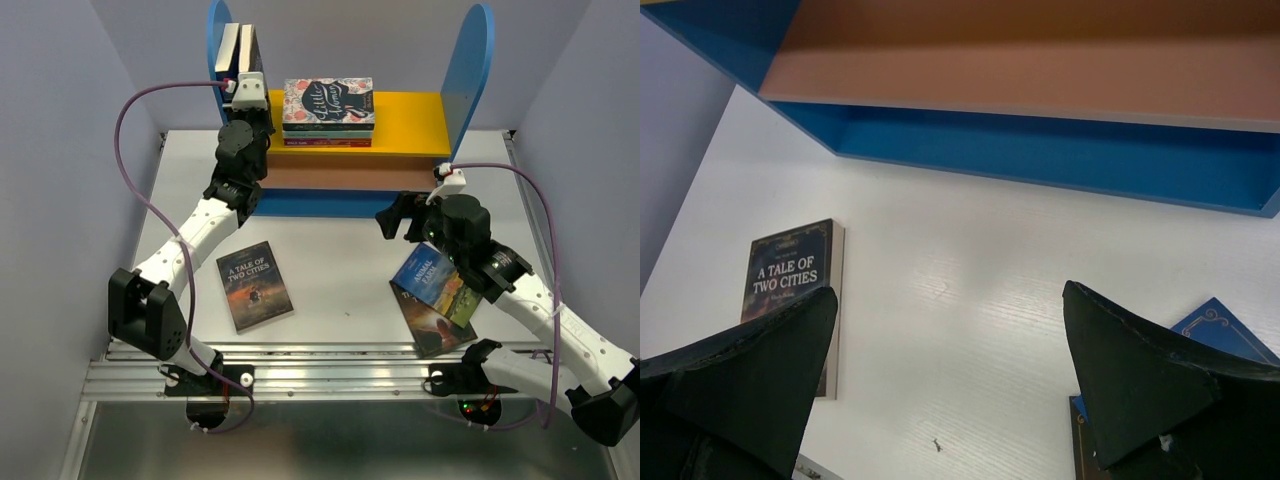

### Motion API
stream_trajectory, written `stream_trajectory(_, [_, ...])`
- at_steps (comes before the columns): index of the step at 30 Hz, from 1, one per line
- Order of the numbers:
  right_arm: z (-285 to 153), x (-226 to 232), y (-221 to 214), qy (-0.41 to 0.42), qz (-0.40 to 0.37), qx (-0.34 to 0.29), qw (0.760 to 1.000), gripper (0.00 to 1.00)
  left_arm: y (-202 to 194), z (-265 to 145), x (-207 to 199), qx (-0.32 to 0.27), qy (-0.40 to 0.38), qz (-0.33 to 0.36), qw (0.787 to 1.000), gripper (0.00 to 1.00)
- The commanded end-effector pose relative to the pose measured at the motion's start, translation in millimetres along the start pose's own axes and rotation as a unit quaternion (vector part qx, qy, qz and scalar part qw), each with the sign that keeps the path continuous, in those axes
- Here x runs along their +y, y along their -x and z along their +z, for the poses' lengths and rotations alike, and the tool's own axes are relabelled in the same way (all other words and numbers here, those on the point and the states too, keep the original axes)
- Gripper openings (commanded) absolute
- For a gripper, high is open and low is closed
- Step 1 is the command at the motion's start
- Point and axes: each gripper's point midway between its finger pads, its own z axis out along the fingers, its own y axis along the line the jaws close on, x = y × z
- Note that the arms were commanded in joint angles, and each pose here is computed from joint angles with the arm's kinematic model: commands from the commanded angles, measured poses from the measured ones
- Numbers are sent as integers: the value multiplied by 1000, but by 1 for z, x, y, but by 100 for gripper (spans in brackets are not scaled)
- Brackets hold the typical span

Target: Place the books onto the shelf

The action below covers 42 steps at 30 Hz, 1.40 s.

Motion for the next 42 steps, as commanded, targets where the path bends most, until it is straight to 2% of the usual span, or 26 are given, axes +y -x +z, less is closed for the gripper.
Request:
stream_trajectory(1, [-8,10,18,20,-4,-26,999,100,56,-8,19,-66,28,-32,997,43])
stream_trajectory(2, [-8,11,17,21,-5,-24,999,100,55,-9,19,-65,30,-34,997,46])
stream_trajectory(15, [-5,11,12,23,-3,-15,1000,100,69,-19,22,-77,30,-76,994,50])
stream_trajectory(17, [-4,11,11,24,-4,-13,1000,100,72,-22,23,-78,31,-81,993,55])
stream_trajectory(20, [-3,11,10,25,-6,-10,1000,100,78,-30,21,-82,23,-92,992,58])
stream_trajectory(21, [-3,12,10,25,-5,-10,1000,100,79,-31,21,-83,22,-95,992,62])
stream_trajectory(22, [-2,12,9,25,-5,-8,1000,100,81,-33,21,-84,22,-100,991,72])
stream_trajectory(24, [-2,12,9,27,-6,-8,1000,100,81,-35,27,-84,36,-105,990,75])
stream_trajectory(26, [-2,13,9,29,-6,-7,1000,100,85,-39,32,-84,48,-112,989,88])
stream_trajectory(28, [-2,12,8,28,-6,-7,1000,100,90,-44,36,-86,51,-122,987,95])
stream_trajectory(38, [-3,14,7,33,-10,-3,999,100,115,-73,52,-94,53,-162,981,99])
stream_trajectory(42, [-3,10,-1,24,-10,11,1000,100,107,-87,54,-65,47,-195,978,99])
